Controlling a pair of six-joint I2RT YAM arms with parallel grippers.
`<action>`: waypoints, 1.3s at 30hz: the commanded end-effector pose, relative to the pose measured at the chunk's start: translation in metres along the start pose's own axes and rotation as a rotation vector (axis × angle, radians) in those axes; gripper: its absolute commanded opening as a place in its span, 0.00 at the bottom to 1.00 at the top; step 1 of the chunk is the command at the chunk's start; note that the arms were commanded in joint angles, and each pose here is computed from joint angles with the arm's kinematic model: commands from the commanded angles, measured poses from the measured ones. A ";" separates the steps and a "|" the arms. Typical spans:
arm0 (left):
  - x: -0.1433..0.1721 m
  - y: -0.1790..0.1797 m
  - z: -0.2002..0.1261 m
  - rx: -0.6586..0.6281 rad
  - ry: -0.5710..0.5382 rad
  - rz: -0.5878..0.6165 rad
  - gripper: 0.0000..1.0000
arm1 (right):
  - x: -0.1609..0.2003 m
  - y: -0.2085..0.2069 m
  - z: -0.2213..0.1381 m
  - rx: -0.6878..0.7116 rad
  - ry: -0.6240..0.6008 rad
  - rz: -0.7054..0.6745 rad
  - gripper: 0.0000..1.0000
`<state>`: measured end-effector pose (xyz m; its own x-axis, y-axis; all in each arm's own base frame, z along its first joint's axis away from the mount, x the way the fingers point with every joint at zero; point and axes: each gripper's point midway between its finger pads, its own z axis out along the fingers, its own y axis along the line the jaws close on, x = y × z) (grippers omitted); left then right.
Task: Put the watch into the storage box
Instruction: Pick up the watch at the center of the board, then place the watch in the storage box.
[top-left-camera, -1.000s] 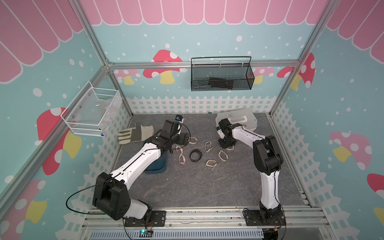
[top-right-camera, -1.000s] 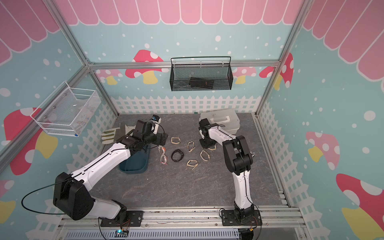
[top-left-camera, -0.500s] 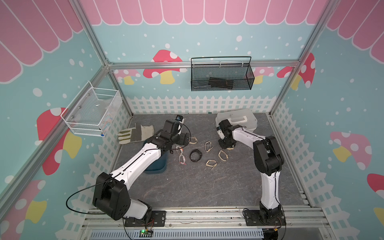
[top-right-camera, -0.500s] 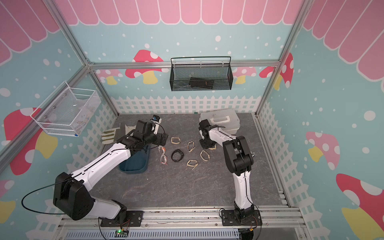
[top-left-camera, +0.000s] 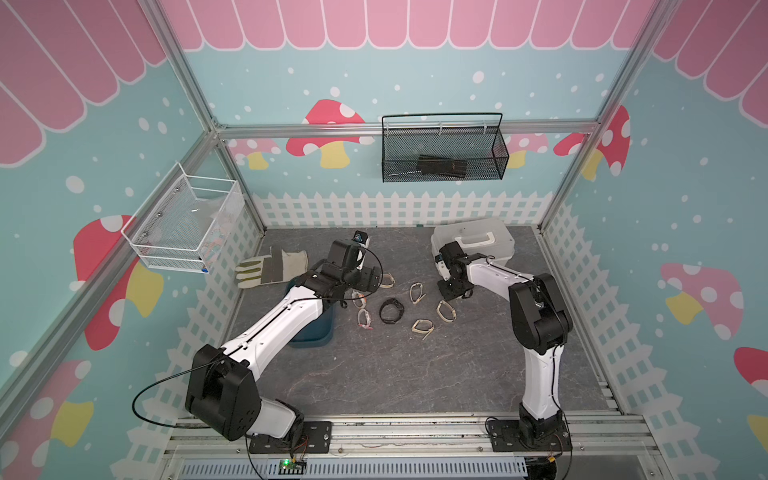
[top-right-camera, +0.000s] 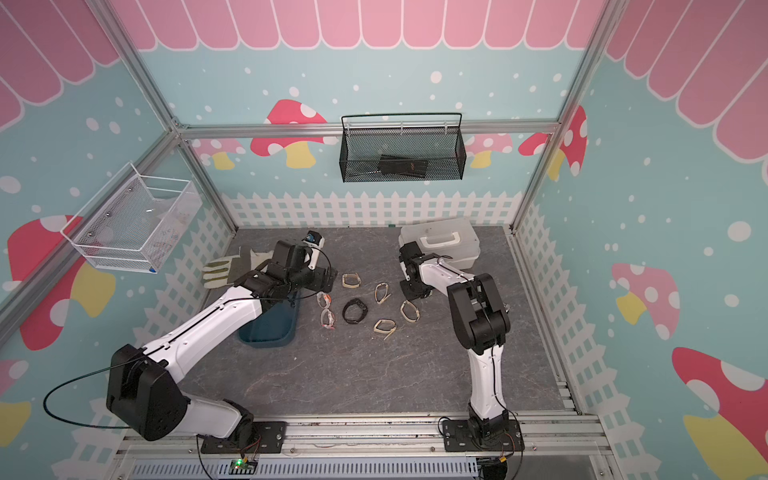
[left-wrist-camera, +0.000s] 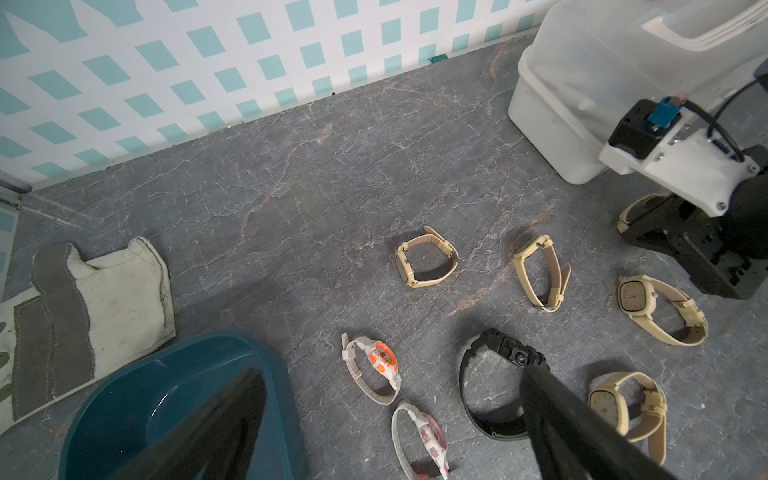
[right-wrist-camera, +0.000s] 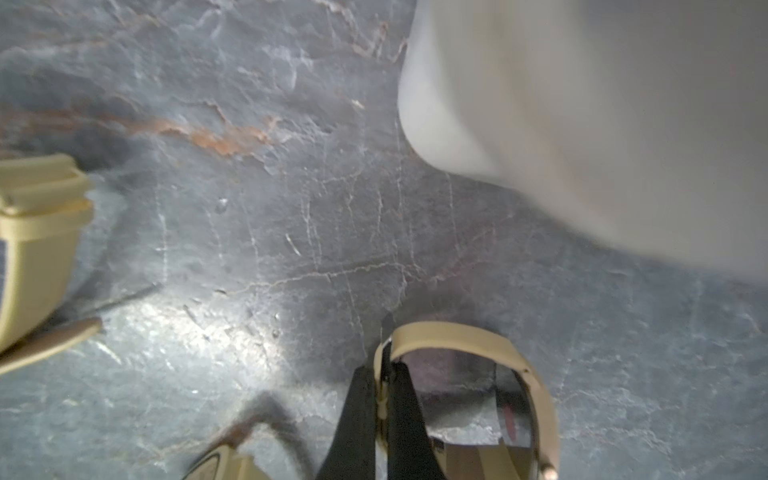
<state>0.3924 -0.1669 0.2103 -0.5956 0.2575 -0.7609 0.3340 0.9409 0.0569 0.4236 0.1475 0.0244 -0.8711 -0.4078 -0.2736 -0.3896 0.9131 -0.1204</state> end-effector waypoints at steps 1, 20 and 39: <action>-0.013 0.000 -0.012 -0.008 -0.031 0.024 0.99 | 0.046 -0.005 -0.002 0.000 0.144 0.017 0.00; -0.051 -0.029 -0.072 0.334 -0.404 -0.060 0.99 | -0.019 0.120 -0.305 -1.148 -0.704 -0.268 0.00; -0.054 -0.056 -0.133 0.355 -0.804 0.144 0.99 | -0.017 0.150 -0.370 -1.561 -0.686 -0.322 0.00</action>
<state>0.3148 -0.2043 0.3120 0.0168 0.0055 -0.9998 0.6562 0.7544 0.0152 0.2795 0.2861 0.3608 -0.6068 -0.0804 -0.7908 -0.7710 -0.1825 0.6102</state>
